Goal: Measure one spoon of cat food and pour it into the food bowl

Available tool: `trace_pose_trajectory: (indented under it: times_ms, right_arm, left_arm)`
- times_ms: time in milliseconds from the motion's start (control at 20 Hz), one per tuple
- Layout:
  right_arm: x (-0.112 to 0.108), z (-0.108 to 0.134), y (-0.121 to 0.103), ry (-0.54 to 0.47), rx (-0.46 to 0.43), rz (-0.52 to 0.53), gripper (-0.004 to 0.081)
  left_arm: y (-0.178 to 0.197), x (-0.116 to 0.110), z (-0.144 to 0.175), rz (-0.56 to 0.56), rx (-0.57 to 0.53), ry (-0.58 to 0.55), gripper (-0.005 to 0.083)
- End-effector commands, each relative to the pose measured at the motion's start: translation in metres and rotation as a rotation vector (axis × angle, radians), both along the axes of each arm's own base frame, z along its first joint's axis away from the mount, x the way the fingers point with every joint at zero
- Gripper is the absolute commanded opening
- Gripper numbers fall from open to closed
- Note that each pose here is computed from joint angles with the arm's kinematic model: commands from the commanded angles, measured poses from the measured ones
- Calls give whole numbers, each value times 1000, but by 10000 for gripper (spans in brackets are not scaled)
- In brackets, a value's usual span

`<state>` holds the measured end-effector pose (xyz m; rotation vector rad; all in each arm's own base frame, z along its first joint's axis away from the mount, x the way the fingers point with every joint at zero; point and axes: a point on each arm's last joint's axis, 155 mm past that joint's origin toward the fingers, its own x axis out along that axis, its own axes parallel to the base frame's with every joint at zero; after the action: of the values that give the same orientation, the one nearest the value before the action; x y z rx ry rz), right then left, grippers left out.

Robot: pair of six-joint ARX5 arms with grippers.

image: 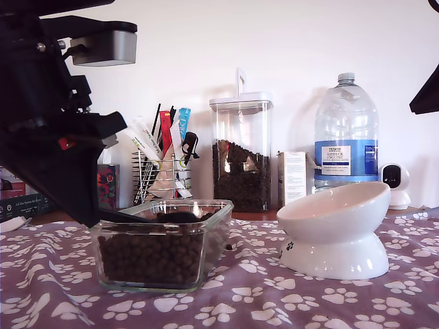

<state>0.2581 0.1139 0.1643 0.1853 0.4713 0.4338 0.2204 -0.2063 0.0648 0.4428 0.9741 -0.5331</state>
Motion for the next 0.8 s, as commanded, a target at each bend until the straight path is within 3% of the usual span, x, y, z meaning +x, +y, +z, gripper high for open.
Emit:
trace_pose_trajectory:
  times_ms: [0,100,600,750]
  right_arm:
    - [-2,-12,1,24,-3,9,-10]
    - [-2,-12,1,24,-3,9,-10]
    - [-3,-12,1,26,-3,9,-10]
    - [-3,-13,1,29,-4,9,-10]
  left_arm:
    - [7,-17,-21,-32,51,70,131]
    - [5,-20,-22,-39,43,85,242]
    - [4,-18,-17,-38,33,68,258]
    - [1,-15,4,3,-54,30,347]
